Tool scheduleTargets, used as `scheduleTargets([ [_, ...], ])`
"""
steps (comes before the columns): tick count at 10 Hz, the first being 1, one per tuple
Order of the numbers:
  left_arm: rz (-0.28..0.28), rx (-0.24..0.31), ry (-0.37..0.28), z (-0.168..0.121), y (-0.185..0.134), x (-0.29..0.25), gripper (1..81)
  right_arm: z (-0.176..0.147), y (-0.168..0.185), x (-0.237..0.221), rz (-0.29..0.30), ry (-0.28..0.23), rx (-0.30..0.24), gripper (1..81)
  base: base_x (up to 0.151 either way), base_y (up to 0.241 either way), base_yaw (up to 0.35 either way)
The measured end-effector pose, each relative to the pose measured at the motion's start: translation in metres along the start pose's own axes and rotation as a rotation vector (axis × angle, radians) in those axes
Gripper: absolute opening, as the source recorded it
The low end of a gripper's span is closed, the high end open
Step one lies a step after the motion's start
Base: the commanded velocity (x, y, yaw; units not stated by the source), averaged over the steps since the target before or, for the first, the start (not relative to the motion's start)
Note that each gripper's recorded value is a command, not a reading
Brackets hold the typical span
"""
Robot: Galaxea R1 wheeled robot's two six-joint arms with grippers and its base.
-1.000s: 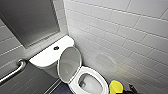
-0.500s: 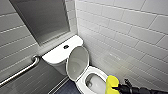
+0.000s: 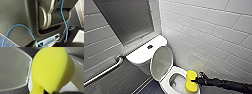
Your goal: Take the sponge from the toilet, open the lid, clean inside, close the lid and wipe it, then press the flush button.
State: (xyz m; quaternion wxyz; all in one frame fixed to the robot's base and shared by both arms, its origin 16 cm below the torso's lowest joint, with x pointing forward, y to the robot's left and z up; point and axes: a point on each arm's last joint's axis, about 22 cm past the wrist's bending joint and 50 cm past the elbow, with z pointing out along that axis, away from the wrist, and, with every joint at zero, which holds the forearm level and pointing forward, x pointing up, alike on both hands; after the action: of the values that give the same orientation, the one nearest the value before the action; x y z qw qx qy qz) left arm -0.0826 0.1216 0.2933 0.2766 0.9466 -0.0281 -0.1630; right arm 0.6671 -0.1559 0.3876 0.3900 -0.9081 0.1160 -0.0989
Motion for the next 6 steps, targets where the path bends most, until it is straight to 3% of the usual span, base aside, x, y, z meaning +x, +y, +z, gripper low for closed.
scheduleTargets([
  [3,-0.046,0.017,-0.01,0.019,0.017,-0.023,81.1,0.05,-0.027,0.01,-0.036,-0.044,-0.003,1.0,0.0,0.0,0.0],
  [6,-0.132,0.004,-0.002,0.025,0.041,-0.049,81.1,0.102,-0.075,0.012,-0.089,-0.1,0.046,1.0,0.0,0.0,0.0],
])
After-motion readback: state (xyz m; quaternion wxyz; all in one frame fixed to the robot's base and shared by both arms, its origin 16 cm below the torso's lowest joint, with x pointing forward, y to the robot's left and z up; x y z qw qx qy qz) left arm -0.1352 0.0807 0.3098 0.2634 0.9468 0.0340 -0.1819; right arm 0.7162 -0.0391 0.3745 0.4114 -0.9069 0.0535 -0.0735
